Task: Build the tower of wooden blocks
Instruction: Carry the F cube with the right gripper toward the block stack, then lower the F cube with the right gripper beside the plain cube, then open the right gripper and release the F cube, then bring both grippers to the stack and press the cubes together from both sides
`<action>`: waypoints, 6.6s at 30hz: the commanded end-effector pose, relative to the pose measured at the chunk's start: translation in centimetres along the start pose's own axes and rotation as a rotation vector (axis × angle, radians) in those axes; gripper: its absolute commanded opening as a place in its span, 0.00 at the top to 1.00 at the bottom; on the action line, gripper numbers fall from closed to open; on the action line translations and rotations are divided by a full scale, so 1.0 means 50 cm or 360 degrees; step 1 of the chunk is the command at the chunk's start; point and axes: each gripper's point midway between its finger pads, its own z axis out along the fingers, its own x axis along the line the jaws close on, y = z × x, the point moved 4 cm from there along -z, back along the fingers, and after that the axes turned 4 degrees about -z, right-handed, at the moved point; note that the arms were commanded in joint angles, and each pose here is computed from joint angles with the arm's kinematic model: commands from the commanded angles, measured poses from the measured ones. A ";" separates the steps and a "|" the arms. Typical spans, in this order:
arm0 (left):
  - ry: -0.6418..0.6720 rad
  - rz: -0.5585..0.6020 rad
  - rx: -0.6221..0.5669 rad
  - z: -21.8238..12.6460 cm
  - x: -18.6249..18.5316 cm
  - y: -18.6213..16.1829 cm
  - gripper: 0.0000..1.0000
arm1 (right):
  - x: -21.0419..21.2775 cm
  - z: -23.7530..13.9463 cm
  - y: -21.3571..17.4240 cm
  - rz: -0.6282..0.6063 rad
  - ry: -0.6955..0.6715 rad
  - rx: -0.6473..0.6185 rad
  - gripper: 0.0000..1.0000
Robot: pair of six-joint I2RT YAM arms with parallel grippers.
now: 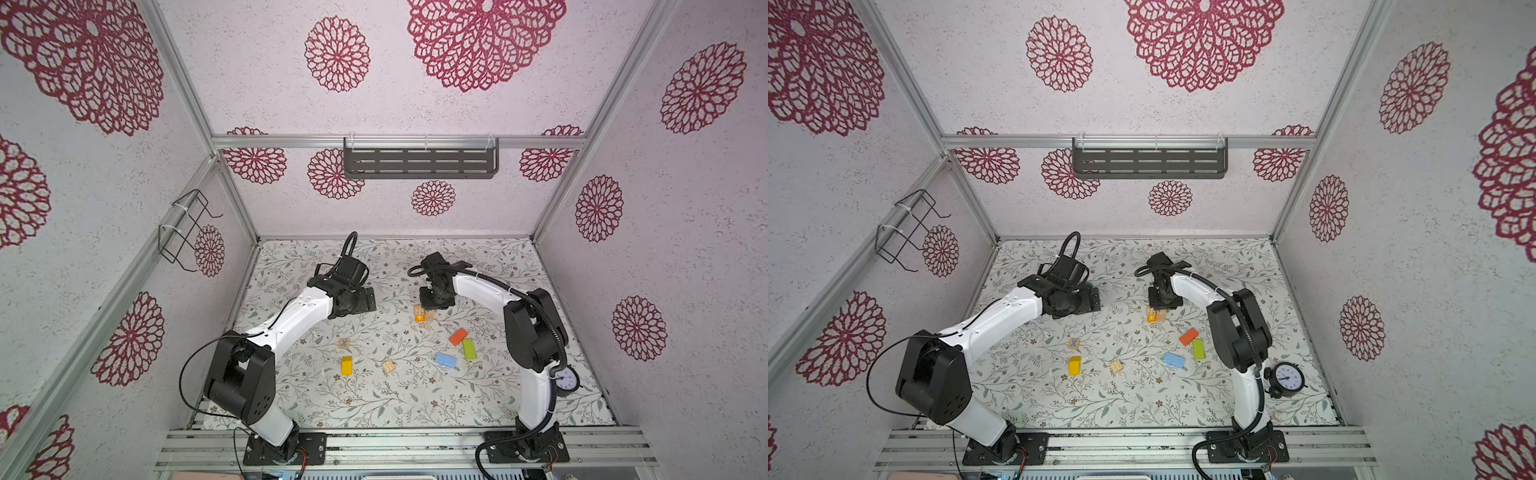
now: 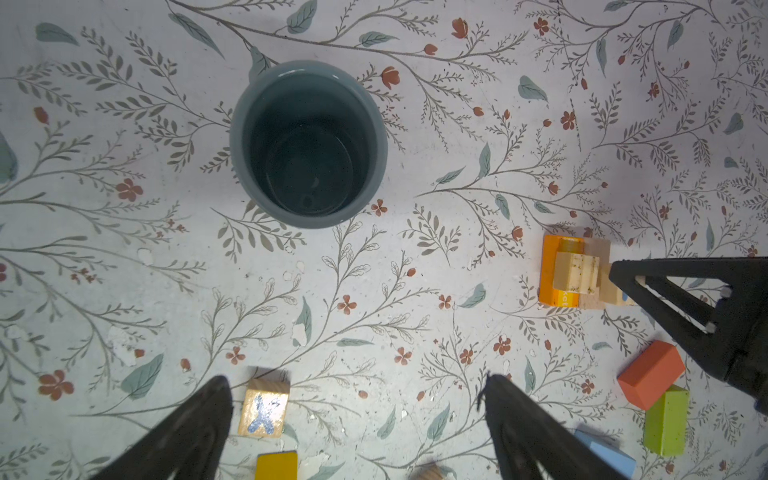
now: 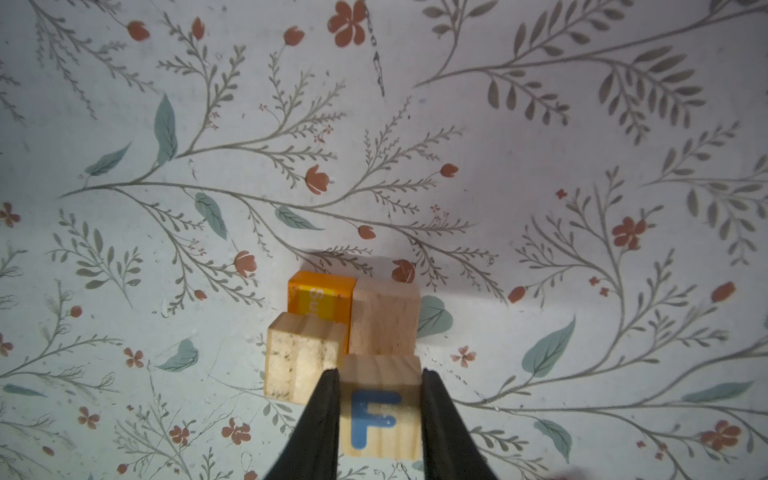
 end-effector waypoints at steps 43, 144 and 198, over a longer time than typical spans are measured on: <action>0.0000 0.0016 -0.0008 -0.015 0.007 0.005 0.03 | -0.009 -0.002 0.007 0.0098 0.0018 -0.0017 0.70; -0.0210 0.0098 0.0189 0.191 -0.248 -0.023 0.60 | -0.097 -0.043 -0.002 0.0342 0.0382 -0.0168 0.99; -0.0342 0.0085 0.0291 0.257 -0.334 -0.079 0.96 | -0.060 0.030 -0.026 0.0364 0.0536 -0.0038 1.00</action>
